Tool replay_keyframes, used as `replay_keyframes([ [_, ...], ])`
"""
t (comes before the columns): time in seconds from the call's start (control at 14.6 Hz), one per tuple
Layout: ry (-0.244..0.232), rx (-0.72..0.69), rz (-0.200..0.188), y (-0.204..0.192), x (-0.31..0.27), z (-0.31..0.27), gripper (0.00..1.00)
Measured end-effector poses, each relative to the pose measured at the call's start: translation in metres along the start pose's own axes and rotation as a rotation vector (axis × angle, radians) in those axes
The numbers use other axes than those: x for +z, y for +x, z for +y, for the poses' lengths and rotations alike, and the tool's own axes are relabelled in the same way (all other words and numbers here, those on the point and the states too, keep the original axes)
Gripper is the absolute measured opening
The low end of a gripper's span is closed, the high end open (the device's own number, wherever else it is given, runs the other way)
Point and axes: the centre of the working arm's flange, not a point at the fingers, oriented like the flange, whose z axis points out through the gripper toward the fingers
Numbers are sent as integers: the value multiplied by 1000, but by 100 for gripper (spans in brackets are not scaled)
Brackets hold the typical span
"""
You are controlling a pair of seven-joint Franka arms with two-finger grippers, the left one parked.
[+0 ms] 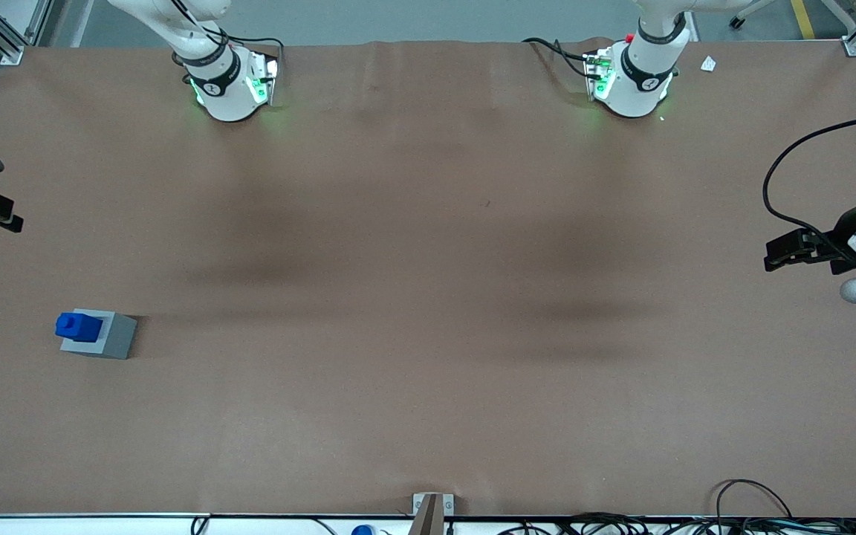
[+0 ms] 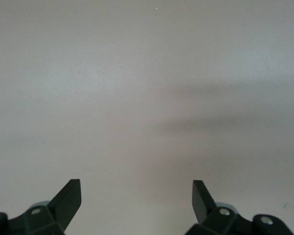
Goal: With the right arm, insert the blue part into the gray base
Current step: 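Move the open right gripper over the blue part in the gray base, then lower the right gripper around the blue part and close on it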
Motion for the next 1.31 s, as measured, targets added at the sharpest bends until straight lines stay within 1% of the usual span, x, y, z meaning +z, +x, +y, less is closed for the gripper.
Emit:
replay_keyframes([
  [0.21,2,3,-12,12,25,5,100],
  [0.48,2,20,-1,34,85,20,100],
  [0.62,-1,31,-11,42,115,30,100],
  [0.82,-24,42,-22,53,151,47,100],
  [0.96,-24,54,-29,62,179,59,100],
  [1.31,-20,56,-26,80,233,66,100],
])
